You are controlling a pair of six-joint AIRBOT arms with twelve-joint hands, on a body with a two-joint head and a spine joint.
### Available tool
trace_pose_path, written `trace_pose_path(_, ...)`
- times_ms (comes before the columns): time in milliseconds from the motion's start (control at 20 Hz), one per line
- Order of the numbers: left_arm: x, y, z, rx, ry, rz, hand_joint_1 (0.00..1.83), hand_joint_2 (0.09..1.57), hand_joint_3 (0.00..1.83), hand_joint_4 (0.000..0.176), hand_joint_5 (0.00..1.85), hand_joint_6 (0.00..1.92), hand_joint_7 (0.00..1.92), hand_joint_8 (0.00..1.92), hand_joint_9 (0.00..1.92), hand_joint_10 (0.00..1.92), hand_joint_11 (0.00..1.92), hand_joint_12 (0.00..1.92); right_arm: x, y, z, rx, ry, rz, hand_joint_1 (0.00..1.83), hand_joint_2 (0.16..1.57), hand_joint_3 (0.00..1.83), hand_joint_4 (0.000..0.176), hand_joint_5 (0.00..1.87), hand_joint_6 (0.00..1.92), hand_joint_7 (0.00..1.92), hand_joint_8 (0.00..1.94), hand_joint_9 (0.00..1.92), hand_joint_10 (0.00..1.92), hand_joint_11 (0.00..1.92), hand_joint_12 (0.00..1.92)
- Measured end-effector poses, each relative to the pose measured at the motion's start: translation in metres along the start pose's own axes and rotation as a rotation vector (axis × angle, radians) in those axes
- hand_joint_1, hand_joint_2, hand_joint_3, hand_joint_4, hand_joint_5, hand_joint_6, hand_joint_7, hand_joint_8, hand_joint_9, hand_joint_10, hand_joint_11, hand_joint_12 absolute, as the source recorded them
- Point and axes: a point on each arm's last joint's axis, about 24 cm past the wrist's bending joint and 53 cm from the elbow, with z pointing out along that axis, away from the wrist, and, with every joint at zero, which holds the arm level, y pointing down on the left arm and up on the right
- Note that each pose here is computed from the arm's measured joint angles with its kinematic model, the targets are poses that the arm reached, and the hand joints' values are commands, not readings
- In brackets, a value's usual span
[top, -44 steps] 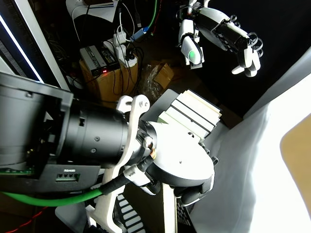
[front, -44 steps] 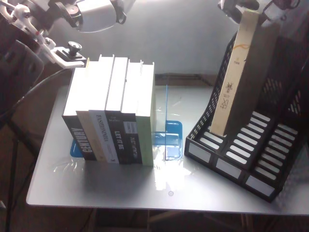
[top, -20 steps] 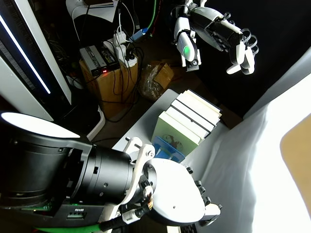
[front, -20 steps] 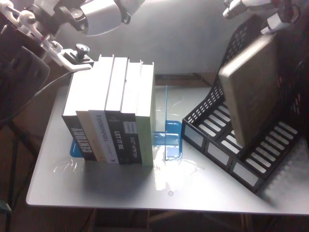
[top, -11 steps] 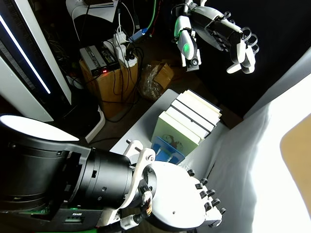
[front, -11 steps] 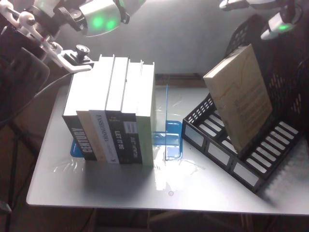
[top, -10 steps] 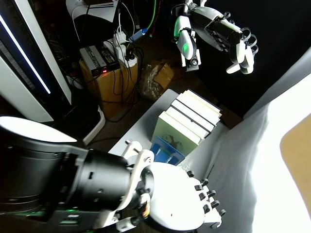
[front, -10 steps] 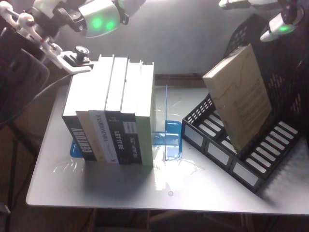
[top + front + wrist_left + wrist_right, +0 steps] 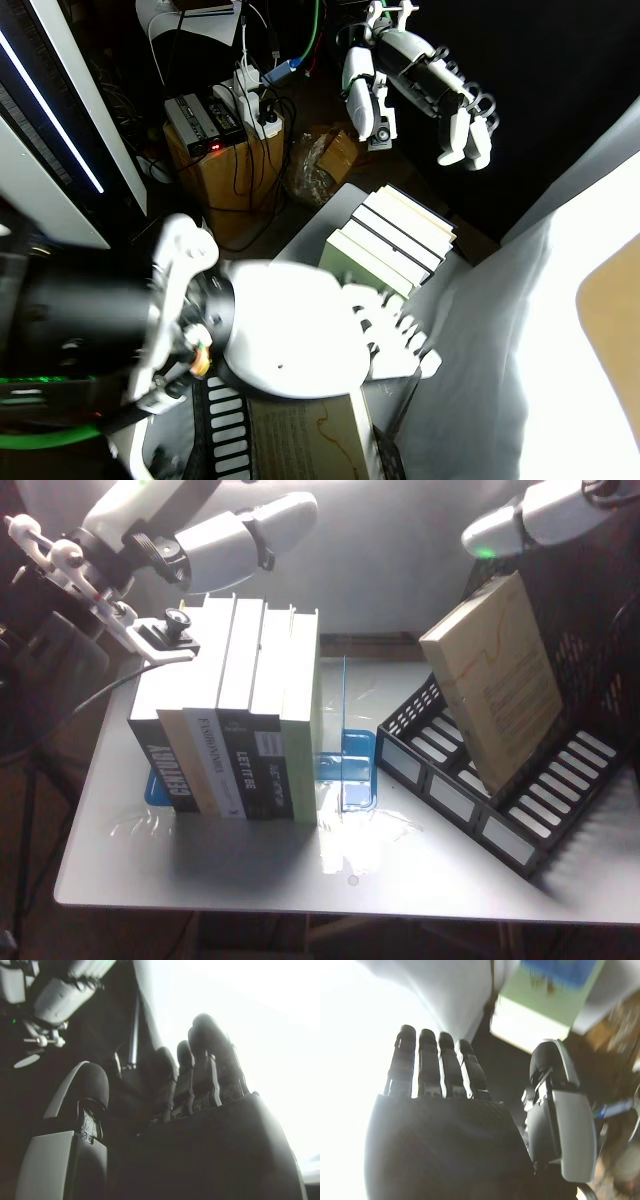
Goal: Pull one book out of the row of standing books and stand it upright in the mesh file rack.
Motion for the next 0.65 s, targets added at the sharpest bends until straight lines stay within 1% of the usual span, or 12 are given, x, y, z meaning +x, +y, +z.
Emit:
trace_pose_path(50,0.003,0.002,-0.002,-0.006,0.007,-0.007,0.57,1.35,0.07,0.033,0.00,0.55,0.02,0.47,0.00,0.76,0.00,1.92,0.005,0.006,-0.004,-0.055,-0.013,0.084,0.38,1.25,0.01,0.011,0.00,0.00,0.00,0.00,0.00,0.00,0.00,0.00)
trace_pose_path(100,0.005,0.004,-0.003,-0.013,0.012,-0.007,0.54,1.36,0.07,0.033,0.00,0.45,0.00,0.39,0.00,0.53,0.00,1.92,0.006,0.010,-0.008,-0.078,-0.021,0.107,0.30,1.31,0.00,0.043,0.00,0.00,0.00,0.00,0.00,0.00,0.00,0.18)
trace_pose_path(150,0.006,0.006,-0.004,-0.018,0.016,-0.006,0.53,1.37,0.06,0.026,0.00,0.43,0.00,0.35,0.00,0.33,0.00,1.92,0.006,0.014,-0.013,-0.103,-0.032,0.126,0.25,1.29,0.00,0.073,0.00,0.00,0.00,0.00,0.00,0.00,0.00,0.01)
trace_pose_path(200,0.007,0.007,-0.005,-0.024,0.014,-0.015,0.52,1.36,0.05,0.059,0.00,0.43,0.00,0.22,0.00,0.18,0.00,1.92,0.003,0.022,-0.019,-0.138,-0.050,0.148,0.27,1.26,0.00,0.074,0.00,0.00,0.00,0.00,0.00,0.00,0.00,0.00)
trace_pose_path(300,0.012,0.006,-0.006,-0.020,0.025,-0.018,0.46,1.36,0.04,0.042,0.00,0.37,0.00,0.04,0.00,0.02,0.00,1.92,-0.003,0.036,-0.029,-0.191,-0.073,0.174,0.28,1.25,0.00,0.068,0.00,0.00,0.00,0.00,0.00,0.00,0.00,0.00)
trace_pose_path(350,0.015,0.007,-0.008,-0.019,0.035,-0.017,0.46,1.36,0.04,0.045,0.00,0.37,0.00,0.01,0.00,0.00,0.00,1.92,-0.001,0.042,-0.032,-0.209,-0.068,0.173,0.25,1.25,0.00,0.055,0.00,0.00,0.00,0.00,0.00,0.00,0.00,0.00)
trace_pose_path(400,0.018,0.008,-0.009,-0.023,0.042,-0.016,0.47,1.36,0.03,0.049,0.00,0.37,0.00,0.00,0.00,0.00,0.00,1.92,0.006,0.044,-0.033,-0.220,-0.054,0.177,0.19,1.25,0.00,0.050,0.00,0.00,0.00,0.00,0.00,0.00,0.00,0.00)
trace_pose_path(450,0.019,0.008,-0.010,-0.024,0.046,-0.013,0.48,1.36,0.03,0.044,0.00,0.36,0.01,0.01,0.00,0.00,0.00,1.92,0.015,0.044,-0.033,-0.223,-0.035,0.177,0.21,1.25,0.00,0.070,0.00,0.00,0.00,0.00,0.00,0.00,0.00,0.00)
trace_pose_path(500,0.019,0.009,-0.010,-0.026,0.046,-0.014,0.50,1.35,0.03,0.043,0.00,0.34,0.02,0.01,0.00,0.00,0.00,1.92,0.020,0.043,-0.034,-0.223,-0.025,0.178,0.21,1.21,0.00,0.070,0.00,0.00,0.00,0.00,0.00,0.00,0.00,0.00)
trace_pose_path(550,0.018,0.010,-0.012,-0.033,0.044,-0.018,0.48,1.34,0.02,0.049,0.00,0.32,0.02,0.01,0.00,0.00,0.00,1.92,0.022,0.043,-0.034,-0.223,-0.022,0.183,0.20,1.21,0.00,0.053,0.00,0.00,0.00,0.00,0.00,0.00,0.00,0.00)
trace_pose_path(600,0.020,0.011,-0.014,-0.038,0.050,-0.016,0.48,1.33,0.02,0.041,0.00,0.31,0.01,0.00,0.00,0.00,0.00,1.92,0.021,0.042,-0.034,-0.224,-0.027,0.200,0.21,1.22,0.00,0.048,0.00,0.00,0.00,0.00,0.00,0.00,0.00,0.00)
trace_pose_path(650,0.021,0.012,-0.015,-0.041,0.055,-0.013,0.48,1.34,0.02,0.028,0.00,0.29,0.01,0.00,0.00,0.00,0.00,1.92,0.019,0.042,-0.035,-0.227,-0.034,0.214,0.21,1.23,0.00,0.041,0.00,0.00,0.00,0.00,0.00,0.00,0.00,0.00)
